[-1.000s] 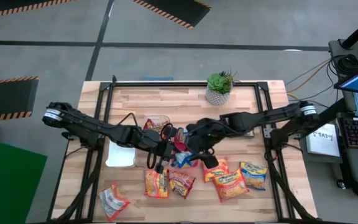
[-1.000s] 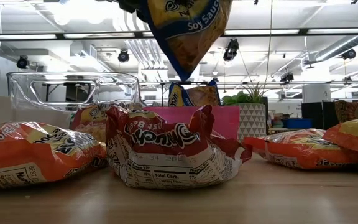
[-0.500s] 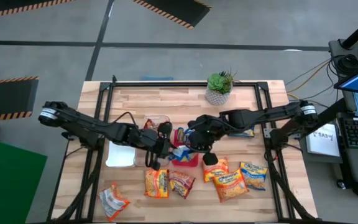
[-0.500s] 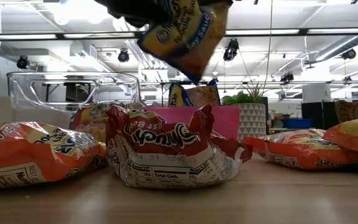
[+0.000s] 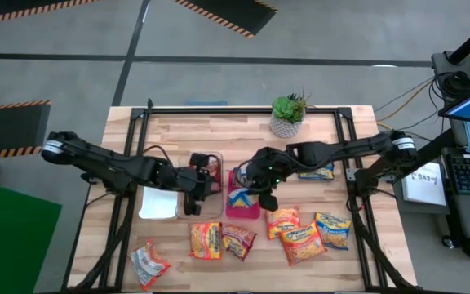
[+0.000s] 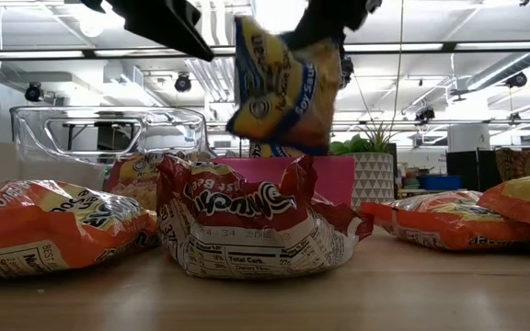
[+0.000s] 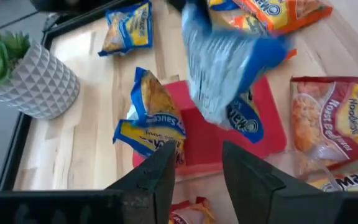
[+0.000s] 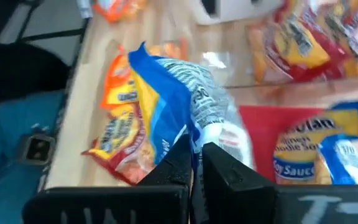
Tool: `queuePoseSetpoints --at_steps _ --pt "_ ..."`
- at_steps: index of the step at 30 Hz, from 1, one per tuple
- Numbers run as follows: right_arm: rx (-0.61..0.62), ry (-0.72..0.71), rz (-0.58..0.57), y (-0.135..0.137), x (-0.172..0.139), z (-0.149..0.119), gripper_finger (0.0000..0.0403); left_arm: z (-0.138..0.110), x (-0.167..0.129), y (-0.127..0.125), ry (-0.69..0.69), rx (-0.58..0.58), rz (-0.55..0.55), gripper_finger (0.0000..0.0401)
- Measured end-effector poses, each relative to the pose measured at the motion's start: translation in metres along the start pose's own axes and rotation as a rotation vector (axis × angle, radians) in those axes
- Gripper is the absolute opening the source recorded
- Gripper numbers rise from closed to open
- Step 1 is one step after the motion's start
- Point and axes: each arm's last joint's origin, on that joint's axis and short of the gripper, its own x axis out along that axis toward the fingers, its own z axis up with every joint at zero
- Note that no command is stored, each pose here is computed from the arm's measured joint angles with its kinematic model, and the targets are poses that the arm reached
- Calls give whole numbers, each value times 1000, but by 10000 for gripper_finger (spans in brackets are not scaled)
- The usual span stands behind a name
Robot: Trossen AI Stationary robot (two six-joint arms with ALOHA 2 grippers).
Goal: Sort Maruchan noodles
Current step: Put the blue noodle pack into the red bin
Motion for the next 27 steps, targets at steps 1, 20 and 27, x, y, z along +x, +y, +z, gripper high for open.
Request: queuePoseSetpoints --at_steps 1,20,27 --pt "22 2 -15 -2 3 -3 8 0 -1 0 -5 -2 1 114" --pt "216 -45 -260 -38 32 -51 8 -4 46 -16 -145 -20 -65 114" --pt "213 -99 -268 -41 36 -54 9 -10 84 -20 -144 -30 -33 113"
